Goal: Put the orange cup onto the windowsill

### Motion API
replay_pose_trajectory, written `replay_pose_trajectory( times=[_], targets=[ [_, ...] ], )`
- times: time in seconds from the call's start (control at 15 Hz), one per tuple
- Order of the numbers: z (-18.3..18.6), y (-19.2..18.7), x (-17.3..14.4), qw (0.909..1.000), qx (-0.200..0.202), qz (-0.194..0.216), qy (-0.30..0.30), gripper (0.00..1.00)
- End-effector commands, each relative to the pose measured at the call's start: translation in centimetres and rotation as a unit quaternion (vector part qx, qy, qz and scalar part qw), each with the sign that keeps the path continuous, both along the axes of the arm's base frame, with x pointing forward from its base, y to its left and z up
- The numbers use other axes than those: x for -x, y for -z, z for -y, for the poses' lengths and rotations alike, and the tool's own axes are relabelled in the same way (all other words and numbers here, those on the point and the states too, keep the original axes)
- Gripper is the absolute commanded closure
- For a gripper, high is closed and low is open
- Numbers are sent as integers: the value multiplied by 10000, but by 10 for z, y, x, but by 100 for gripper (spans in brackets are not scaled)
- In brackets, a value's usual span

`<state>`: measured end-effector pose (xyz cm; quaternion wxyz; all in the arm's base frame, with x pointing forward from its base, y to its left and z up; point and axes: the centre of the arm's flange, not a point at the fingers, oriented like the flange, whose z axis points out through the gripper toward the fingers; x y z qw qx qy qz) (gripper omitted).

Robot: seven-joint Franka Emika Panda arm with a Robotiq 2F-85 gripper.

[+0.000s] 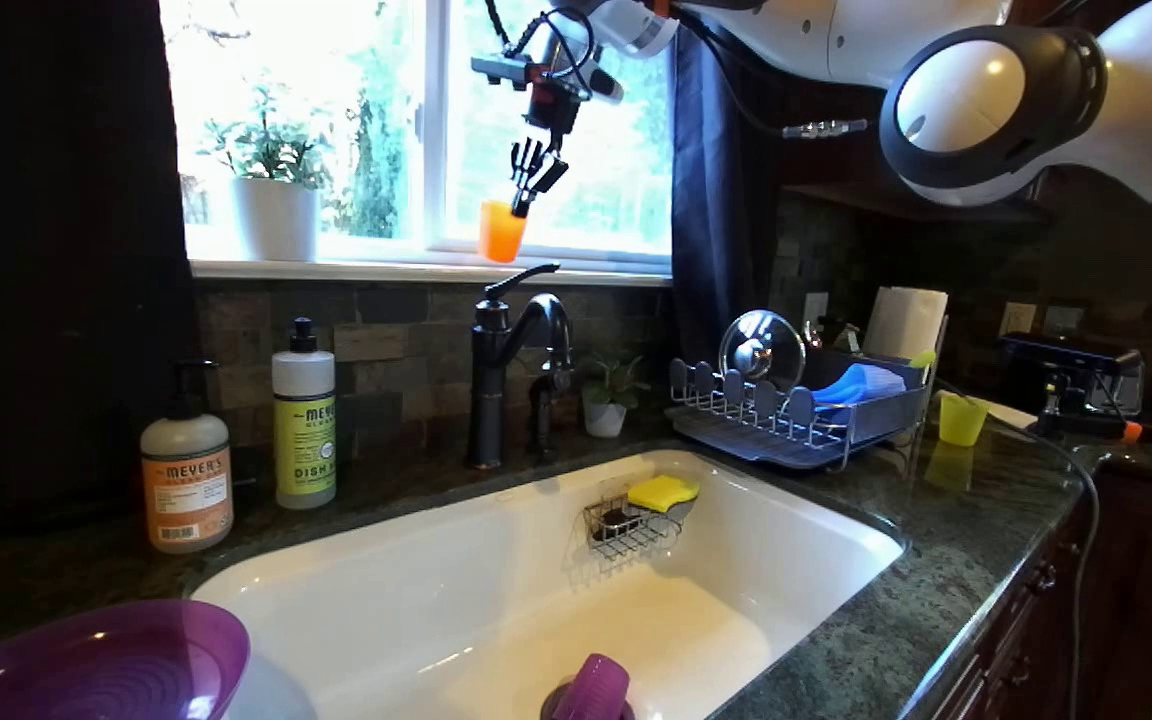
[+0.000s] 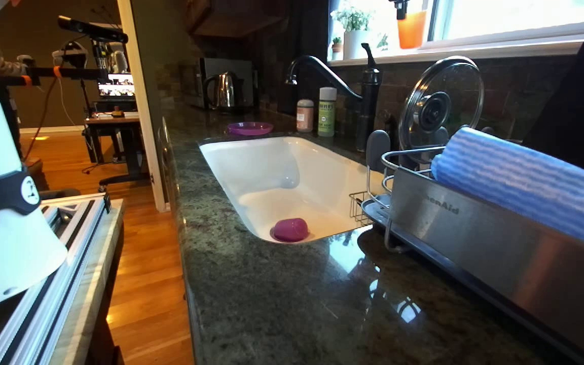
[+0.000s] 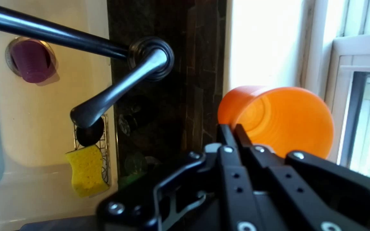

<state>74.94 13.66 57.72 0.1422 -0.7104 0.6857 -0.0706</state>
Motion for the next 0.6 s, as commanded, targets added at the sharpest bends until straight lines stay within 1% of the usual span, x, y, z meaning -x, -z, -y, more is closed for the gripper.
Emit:
replay_pose_trajectory(
  times=[0.0, 0.2, 0.53],
  targets=[
    [-6, -25, -43, 9995, -213, -213, 137, 99],
    [-5, -24, -44, 9993, -227, -240, 176, 99],
    [-6, -20, -46, 9993, -83, -299, 219, 99]
  ],
)
